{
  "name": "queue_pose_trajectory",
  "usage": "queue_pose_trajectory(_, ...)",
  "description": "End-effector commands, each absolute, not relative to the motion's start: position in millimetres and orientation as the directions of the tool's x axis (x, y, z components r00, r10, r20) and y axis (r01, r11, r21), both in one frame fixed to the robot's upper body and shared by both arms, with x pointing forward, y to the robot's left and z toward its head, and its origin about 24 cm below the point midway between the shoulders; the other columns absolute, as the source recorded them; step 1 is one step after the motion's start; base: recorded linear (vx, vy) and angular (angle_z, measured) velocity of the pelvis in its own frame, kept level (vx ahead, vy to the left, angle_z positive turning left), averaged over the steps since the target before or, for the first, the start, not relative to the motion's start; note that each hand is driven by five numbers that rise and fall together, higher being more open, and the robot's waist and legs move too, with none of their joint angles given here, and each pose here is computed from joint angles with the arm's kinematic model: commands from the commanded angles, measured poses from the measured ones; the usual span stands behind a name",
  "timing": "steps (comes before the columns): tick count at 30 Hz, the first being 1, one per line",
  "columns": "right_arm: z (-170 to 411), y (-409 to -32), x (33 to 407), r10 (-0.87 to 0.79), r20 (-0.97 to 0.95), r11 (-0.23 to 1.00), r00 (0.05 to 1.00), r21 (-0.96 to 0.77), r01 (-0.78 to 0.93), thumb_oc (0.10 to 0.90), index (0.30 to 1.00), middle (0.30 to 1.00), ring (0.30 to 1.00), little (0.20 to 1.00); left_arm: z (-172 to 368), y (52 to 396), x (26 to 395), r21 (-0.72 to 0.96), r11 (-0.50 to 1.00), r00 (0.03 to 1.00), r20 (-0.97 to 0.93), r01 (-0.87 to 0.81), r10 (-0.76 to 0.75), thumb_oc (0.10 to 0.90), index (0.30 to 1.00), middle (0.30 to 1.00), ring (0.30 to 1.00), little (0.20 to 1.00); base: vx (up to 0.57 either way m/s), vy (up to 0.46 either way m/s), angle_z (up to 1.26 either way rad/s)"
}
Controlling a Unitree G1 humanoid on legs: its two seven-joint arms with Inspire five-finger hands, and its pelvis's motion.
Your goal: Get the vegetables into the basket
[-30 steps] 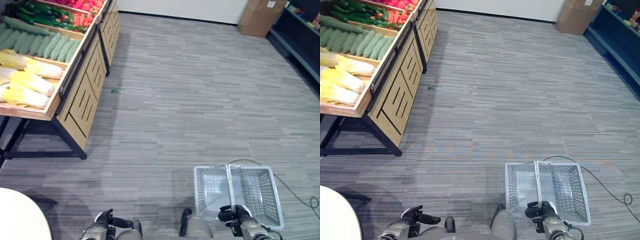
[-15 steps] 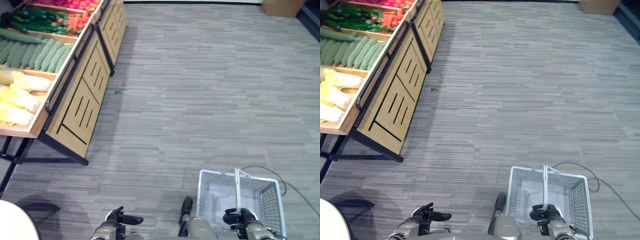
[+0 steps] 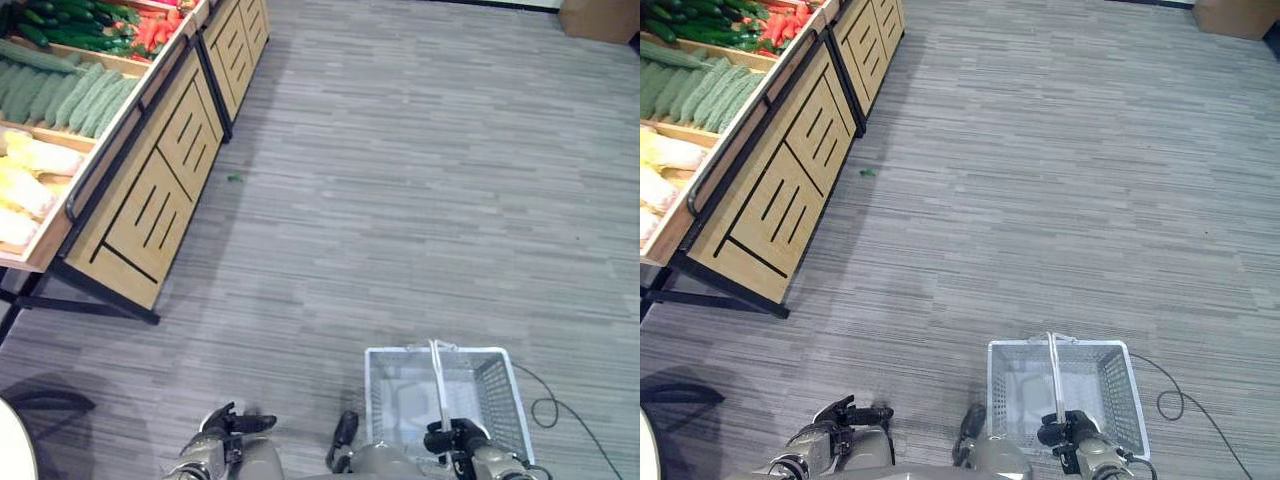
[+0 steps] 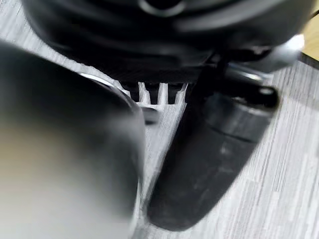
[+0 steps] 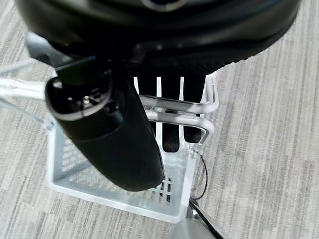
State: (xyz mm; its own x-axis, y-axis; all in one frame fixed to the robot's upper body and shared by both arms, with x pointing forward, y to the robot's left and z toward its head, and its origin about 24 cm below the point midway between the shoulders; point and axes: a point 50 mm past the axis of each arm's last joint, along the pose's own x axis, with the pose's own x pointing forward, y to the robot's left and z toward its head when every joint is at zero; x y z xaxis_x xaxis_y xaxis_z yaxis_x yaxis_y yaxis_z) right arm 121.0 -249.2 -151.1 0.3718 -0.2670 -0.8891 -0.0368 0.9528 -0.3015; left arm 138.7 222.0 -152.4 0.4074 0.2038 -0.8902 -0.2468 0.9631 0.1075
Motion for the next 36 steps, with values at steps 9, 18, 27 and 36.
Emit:
queue_pose_trajectory(9, -154.6, -247.0, 110.6, -0.273, -0.894, 0.949, 0.354, -0.311, -0.053, 0.400, 0.300, 0.300, 0.300, 0.300, -156.2, 228.3, 122.1, 0.132, 0.952, 0.375, -0.897, -0.276, 0.233, 0.900, 1.000, 1.000, 1.000, 1.000, 0.27, 0.220, -0.37)
queue_pose_trajectory(18, -151.5, -230.8, 132.4, -0.212, -0.882, 0.963, 0.422, -0.261, -0.061, 0.400, 0.300, 0.300, 0.300, 0.300, -151.5, 241.2, 128.7, 0.199, 0.959, 0.376, -0.889, -0.200, 0.263, 0.900, 1.000, 1.000, 1.000, 1.000, 0.14, 0.229, -0.13)
queue_pose_trajectory(27, -155.0, -234.0, 119.6, -0.227, -0.894, 0.962, 0.386, -0.267, -0.052, 0.400, 0.300, 0.300, 0.300, 0.300, -151.1, 248.3, 123.7, 0.217, 0.954, 0.369, -0.886, -0.207, 0.282, 0.900, 1.000, 1.000, 1.000, 1.000, 0.33, -0.010, 0.17)
queue_pose_trajectory(36, -157.1, -238.2, 107.7, -0.237, -0.901, 0.962, 0.362, -0.269, -0.041, 0.400, 0.300, 0.300, 0.300, 0.300, -156.3, 237.1, 115.9, 0.187, 0.959, 0.347, -0.903, -0.211, 0.253, 0.900, 1.000, 1.000, 1.000, 1.000, 0.29, -0.117, 0.41)
